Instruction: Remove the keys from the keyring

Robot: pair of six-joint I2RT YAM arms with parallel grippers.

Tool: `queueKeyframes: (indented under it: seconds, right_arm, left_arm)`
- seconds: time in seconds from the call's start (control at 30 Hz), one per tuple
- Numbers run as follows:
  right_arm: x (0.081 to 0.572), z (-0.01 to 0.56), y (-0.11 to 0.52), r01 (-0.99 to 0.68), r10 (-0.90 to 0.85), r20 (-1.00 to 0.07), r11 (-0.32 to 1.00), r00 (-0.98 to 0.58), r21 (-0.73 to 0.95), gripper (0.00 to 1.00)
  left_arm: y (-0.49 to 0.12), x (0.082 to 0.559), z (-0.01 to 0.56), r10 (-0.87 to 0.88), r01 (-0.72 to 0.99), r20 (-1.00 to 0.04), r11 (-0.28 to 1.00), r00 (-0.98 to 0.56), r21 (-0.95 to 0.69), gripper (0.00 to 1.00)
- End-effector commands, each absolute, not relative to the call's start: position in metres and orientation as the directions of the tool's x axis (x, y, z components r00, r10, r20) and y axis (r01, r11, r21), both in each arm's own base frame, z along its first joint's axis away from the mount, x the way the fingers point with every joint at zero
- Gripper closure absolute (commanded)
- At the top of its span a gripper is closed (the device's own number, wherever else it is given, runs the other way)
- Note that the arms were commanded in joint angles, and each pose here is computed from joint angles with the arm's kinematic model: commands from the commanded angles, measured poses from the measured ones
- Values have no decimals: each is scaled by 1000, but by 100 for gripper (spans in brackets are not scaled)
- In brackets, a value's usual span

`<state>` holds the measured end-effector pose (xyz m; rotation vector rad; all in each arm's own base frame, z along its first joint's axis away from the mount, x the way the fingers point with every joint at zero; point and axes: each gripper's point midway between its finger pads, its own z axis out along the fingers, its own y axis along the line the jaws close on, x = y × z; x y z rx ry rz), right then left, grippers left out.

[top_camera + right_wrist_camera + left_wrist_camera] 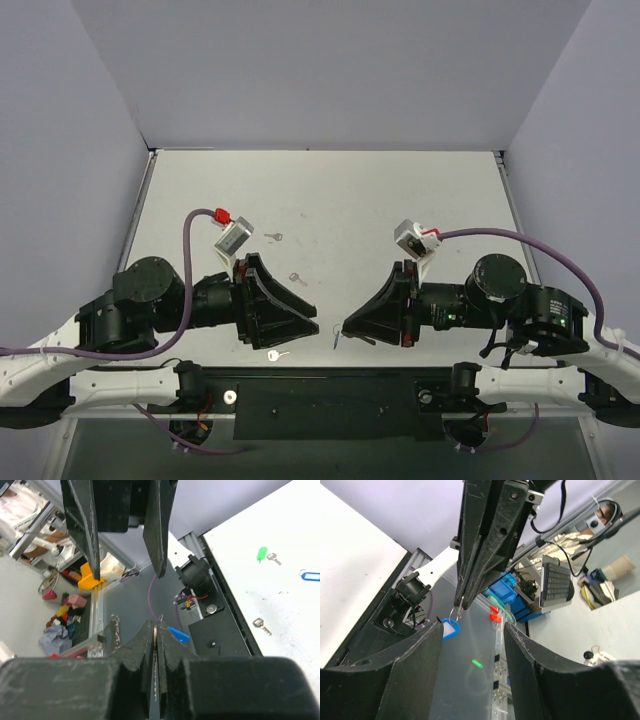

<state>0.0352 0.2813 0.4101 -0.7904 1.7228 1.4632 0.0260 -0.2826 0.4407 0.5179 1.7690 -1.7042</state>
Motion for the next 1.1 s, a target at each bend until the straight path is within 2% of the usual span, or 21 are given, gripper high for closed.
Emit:
queueKeyframes:
  seconds: [0.0, 0.23, 0.43, 0.87, 1.07]
  right_arm:
    - [11, 422, 273, -861, -72, -858, 47, -508, 506, 100]
    - [-9, 424, 263, -871, -147, -866, -46, -478, 489, 100]
    - [-13, 423, 262, -869, -171, -863, -60, -476, 491, 100]
    - [-12, 419, 269, -866, -194, -856, -54, -479, 497, 100]
    - [-10, 420, 273, -866, -195, -856, -53, -480, 497, 100]
  left_arm:
    - [-279, 8, 450, -25, 750, -751, 40, -660, -660, 40]
    - [-289, -12, 444, 145, 786, -779, -20, -610, -618, 44]
    - [-302, -17, 434, 224, 788, -774, -39, -592, -615, 48]
    - [-313, -22, 431, 242, 776, -768, -84, -593, -625, 49]
    - [-319, -22, 425, 255, 767, -758, -83, -601, -636, 54]
